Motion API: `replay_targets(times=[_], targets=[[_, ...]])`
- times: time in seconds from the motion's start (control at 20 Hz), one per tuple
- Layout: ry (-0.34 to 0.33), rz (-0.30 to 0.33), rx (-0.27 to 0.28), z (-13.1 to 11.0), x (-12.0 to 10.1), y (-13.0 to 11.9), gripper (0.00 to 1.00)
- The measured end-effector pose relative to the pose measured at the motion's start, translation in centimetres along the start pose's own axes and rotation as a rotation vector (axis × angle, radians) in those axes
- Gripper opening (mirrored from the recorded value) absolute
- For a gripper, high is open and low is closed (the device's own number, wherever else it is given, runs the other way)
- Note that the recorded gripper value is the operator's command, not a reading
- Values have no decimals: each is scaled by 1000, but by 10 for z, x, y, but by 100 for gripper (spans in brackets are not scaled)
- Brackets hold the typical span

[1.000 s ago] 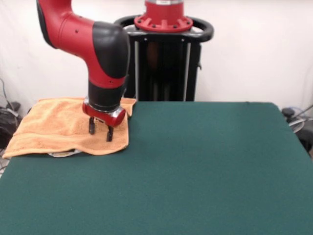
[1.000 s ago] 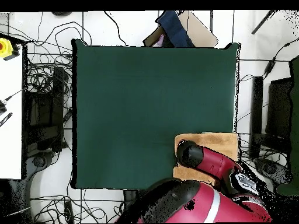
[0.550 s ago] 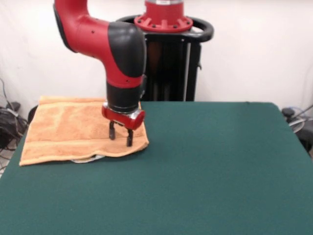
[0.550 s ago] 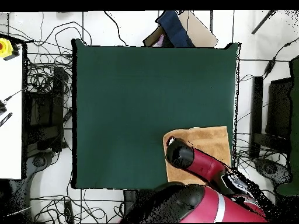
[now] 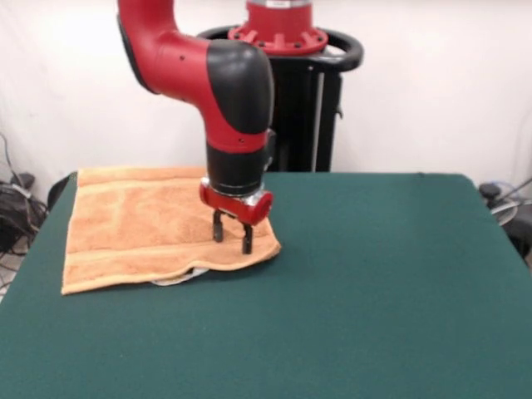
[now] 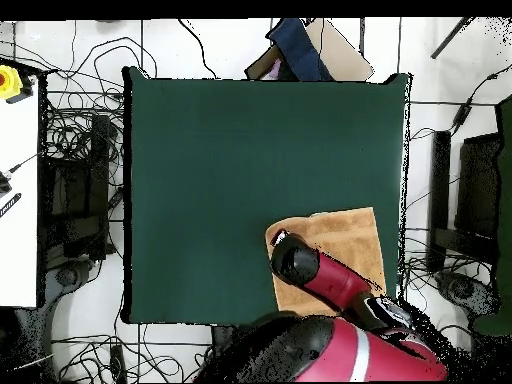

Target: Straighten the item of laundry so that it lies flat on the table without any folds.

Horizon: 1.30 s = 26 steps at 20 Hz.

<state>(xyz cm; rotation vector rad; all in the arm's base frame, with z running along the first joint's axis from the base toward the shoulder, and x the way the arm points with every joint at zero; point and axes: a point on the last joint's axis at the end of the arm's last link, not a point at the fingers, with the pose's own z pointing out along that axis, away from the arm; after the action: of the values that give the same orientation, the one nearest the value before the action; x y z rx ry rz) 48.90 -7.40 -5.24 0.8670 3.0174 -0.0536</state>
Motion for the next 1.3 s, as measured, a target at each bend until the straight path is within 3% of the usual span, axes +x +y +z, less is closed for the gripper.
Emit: replay_targets(times=[0.25,0.55,0.85,1.1,1.3], targets=[[3,30,-6,-1,5,37,100],[-7,34,-15,-2,17,98,100],[-14,48,-17,-3,12,145,100],[4,48,-15,-7,10,164,100],[28,11,0,-24,14,170,100]])
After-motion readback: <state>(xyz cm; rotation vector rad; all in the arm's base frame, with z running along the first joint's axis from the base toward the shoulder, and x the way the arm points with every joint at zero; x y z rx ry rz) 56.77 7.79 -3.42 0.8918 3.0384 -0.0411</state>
